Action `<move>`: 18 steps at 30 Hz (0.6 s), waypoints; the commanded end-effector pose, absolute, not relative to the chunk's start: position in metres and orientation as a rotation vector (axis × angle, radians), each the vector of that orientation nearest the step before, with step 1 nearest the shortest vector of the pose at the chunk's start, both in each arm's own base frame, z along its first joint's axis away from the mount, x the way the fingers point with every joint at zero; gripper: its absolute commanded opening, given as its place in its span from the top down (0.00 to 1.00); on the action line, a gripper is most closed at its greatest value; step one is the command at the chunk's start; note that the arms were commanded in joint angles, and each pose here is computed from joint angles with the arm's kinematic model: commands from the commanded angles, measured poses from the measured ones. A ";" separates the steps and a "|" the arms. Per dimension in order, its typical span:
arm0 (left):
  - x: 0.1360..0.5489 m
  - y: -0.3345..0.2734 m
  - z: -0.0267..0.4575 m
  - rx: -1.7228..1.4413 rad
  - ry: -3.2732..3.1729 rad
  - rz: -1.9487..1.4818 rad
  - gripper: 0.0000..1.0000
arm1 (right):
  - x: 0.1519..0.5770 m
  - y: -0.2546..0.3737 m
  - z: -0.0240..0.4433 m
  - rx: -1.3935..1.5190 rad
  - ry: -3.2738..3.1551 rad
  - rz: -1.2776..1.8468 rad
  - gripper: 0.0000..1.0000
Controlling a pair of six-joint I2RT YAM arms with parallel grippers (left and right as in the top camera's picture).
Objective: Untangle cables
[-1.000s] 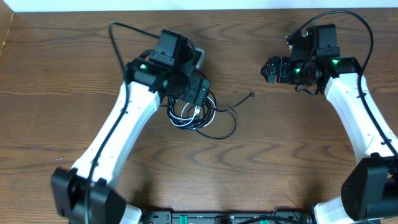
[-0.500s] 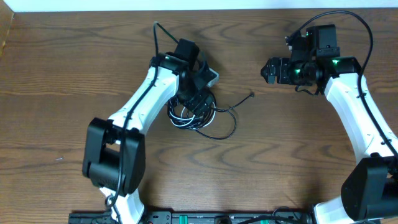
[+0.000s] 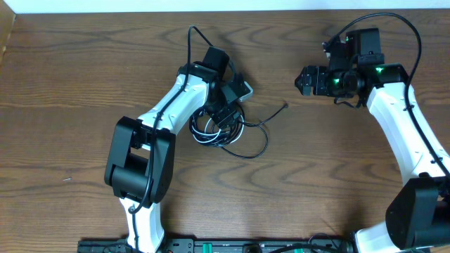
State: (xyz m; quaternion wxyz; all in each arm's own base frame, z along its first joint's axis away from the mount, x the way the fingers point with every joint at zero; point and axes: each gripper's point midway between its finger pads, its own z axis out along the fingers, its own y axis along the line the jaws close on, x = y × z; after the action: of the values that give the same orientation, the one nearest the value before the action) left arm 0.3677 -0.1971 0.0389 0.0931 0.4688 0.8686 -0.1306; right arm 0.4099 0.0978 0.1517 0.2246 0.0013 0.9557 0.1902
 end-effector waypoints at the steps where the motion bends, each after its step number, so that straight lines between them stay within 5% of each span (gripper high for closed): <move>1: 0.365 -0.200 0.036 1.480 2.524 -0.408 0.42 | 0.413 0.101 0.157 -0.029 2.623 0.529 0.07; 7: 0.365 -0.200 0.036 1.495 2.512 -0.406 0.51 | 0.411 0.105 0.157 -0.041 2.624 0.533 0.07; 18: 0.371 -0.211 0.094 1.575 2.275 -0.332 0.51 | 0.413 0.106 0.158 -0.043 2.617 0.533 0.07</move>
State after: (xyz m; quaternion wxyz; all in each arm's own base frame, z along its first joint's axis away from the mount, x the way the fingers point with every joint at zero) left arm 0.3734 -0.2033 0.0666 0.1413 0.5241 0.8313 -0.1195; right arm 0.4096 0.1002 0.1518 0.2248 -0.0015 0.9555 0.1909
